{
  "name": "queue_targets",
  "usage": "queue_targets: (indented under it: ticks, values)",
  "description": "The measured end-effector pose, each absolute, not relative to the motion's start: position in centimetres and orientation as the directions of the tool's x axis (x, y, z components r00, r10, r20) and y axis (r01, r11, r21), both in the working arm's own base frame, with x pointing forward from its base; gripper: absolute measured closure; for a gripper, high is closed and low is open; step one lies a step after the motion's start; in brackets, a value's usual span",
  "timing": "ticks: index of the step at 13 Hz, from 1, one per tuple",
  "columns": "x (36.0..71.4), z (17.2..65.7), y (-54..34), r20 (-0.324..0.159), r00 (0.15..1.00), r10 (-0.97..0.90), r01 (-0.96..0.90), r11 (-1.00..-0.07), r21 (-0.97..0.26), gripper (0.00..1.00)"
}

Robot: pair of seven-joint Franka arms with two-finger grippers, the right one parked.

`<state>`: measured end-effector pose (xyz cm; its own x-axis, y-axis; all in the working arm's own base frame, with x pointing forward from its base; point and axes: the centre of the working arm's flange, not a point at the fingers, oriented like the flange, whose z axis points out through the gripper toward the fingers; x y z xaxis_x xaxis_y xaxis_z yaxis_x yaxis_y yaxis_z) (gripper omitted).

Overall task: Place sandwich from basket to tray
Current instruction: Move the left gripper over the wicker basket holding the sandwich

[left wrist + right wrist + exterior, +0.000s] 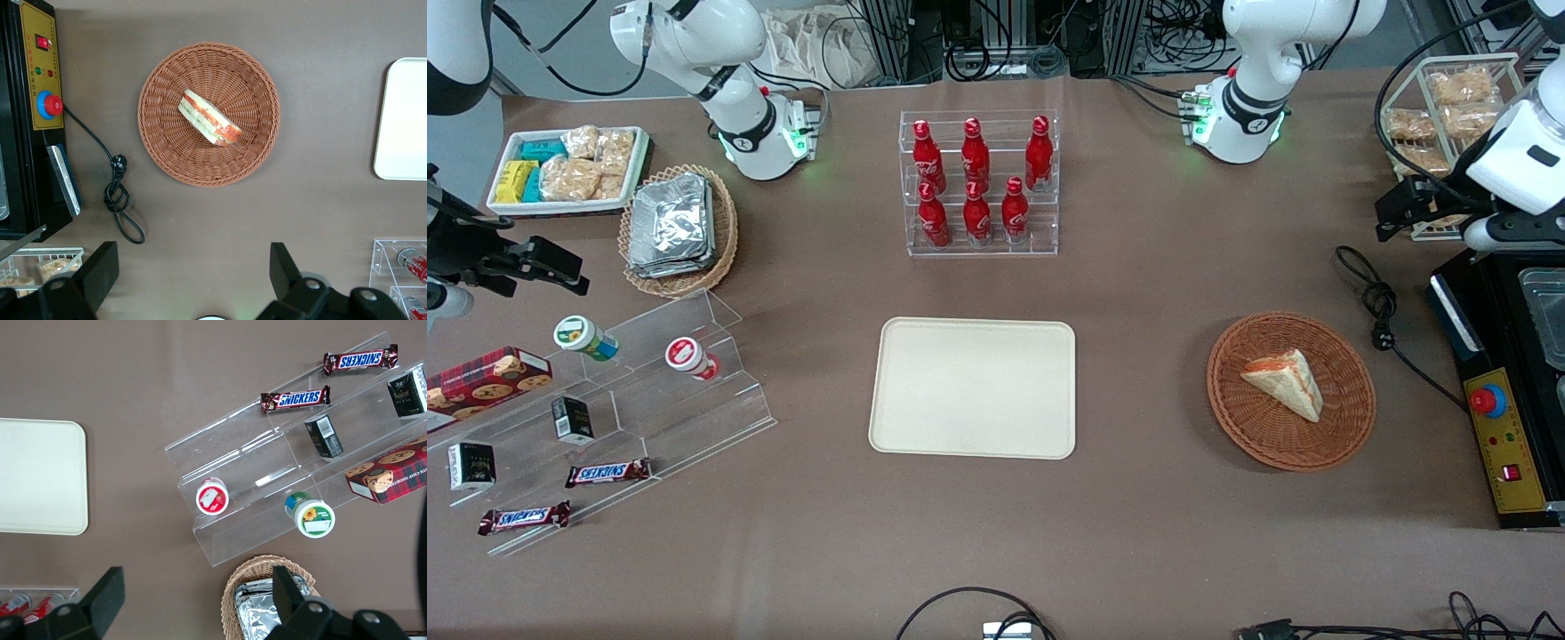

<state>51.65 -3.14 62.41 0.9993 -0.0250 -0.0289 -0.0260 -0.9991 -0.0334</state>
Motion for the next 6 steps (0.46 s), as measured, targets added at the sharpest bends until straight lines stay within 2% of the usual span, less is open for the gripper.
queue_targets:
  ticks: [6]
  values:
    - [51.75,61.91,-3.15,-0.04,0.999,-0.024,-0.024,-1.0,-0.018,0.0]
